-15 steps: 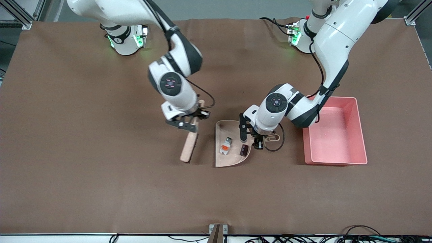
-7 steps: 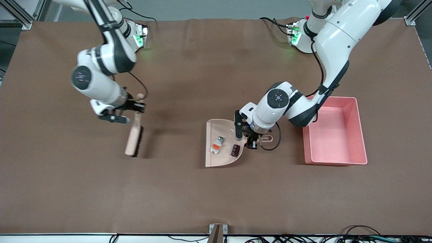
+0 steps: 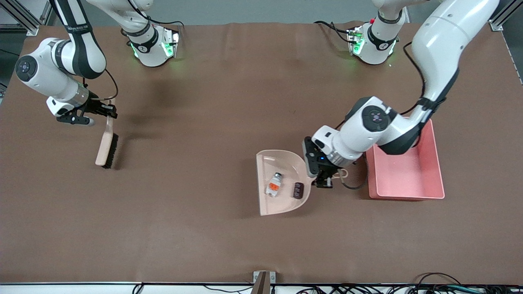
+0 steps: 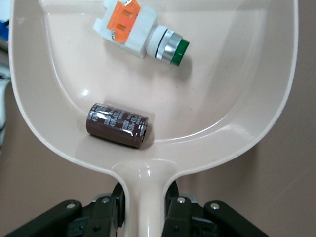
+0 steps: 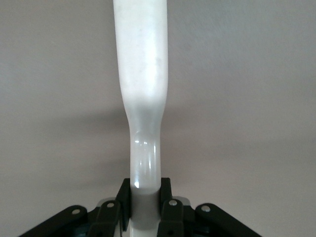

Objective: Clean e-waste and dump in bin
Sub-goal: 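Lift the dustpan with the left gripper while the right gripper withdraws the brush, then carry the loaded dustpan with the left gripper over the pink bin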

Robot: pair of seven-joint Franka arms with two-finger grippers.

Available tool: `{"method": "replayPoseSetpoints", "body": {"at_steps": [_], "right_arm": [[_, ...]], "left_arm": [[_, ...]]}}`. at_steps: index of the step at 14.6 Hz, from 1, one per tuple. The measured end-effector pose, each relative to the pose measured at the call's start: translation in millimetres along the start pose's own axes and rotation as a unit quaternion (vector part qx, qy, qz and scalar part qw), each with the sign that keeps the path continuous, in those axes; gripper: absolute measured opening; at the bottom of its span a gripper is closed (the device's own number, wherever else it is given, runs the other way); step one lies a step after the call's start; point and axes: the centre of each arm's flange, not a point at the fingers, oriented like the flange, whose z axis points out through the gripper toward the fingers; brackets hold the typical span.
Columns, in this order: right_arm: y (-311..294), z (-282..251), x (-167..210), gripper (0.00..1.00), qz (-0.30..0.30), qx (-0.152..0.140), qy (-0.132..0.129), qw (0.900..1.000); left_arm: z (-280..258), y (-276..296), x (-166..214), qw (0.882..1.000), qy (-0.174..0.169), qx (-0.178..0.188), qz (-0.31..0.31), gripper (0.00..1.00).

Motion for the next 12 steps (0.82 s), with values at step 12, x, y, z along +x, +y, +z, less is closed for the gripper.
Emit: {"method": "replayPoseSetpoints", "body": {"at_steps": [12], "right_arm": [[-18,34,-8,0.27,0.035,-0.008,0.003,0.999]], "left_arm": [[-120,-77,-225,0.999,-0.026,0.001,-0.025,0.33]]}}
